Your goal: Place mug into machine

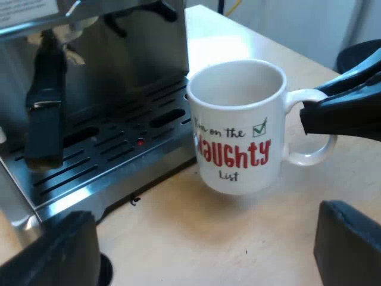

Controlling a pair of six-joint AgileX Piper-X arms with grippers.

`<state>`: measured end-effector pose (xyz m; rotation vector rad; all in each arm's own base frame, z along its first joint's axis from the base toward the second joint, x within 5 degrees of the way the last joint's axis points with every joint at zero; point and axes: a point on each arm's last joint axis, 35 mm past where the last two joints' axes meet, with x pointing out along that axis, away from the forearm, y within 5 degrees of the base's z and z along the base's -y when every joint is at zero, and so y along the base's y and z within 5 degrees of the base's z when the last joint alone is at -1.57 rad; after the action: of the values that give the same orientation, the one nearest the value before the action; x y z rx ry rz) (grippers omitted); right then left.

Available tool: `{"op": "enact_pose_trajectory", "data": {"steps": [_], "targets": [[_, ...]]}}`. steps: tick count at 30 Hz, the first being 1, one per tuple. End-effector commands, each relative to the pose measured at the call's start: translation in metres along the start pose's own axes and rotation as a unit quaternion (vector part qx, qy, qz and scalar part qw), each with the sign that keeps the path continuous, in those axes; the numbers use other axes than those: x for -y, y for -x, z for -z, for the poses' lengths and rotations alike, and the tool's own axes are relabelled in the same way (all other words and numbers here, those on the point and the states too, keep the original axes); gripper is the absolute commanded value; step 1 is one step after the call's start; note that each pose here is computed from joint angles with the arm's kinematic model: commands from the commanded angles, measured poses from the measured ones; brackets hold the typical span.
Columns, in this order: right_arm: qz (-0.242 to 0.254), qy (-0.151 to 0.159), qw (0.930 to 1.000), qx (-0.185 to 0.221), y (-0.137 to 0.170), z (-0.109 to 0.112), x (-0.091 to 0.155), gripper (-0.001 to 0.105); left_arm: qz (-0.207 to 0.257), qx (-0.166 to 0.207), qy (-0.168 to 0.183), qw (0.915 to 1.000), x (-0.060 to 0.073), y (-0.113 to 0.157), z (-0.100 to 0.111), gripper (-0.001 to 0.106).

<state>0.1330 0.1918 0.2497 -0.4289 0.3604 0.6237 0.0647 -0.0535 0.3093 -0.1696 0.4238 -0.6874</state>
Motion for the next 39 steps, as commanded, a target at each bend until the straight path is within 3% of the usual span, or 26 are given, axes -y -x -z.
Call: {"op": "enact_pose_trajectory", "data": {"steps": [1, 7, 16, 22, 28, 33, 39], "targets": [[0.003, -0.016, 0.9989, 0.043, 0.001, -0.018, 0.001, 0.0, -0.004, 0.022, 0.005, 0.9997, 0.0, -0.002, -0.002, 0.085], [0.02, -0.02, 0.9983, 0.051, -0.023, -0.02, -0.008, 0.0, 0.004, 0.043, 0.004, 0.9991, -0.002, -0.008, 0.0, 0.085], [0.048, -0.026, 0.9969, 0.057, -0.041, -0.016, -0.014, 0.0, 0.002, 0.038, 0.003, 0.9993, -0.004, -0.013, 0.005, 0.085], [0.051, -0.027, 0.9967, 0.058, -0.048, -0.014, -0.017, 0.0, 0.003, 0.049, -0.038, 0.9981, -0.003, -0.014, 0.002, 0.085], [0.075, -0.027, 0.9953, 0.055, -0.062, -0.008, -0.022, 0.0, 0.009, 0.032, -0.035, 0.9988, -0.004, -0.021, 0.003, 0.085], [0.101, -0.043, 0.9905, 0.082, -0.07, -0.009, -0.023, 0.0, 0.002, 0.019, -0.023, 0.9995, -0.005, -0.03, 0.002, 0.085], [0.109, -0.049, 0.9891, 0.086, -0.077, -0.009, -0.012, 0.0, -0.017, 0.031, -0.008, 0.9993, -0.014, -0.034, -0.003, 0.085]]}}
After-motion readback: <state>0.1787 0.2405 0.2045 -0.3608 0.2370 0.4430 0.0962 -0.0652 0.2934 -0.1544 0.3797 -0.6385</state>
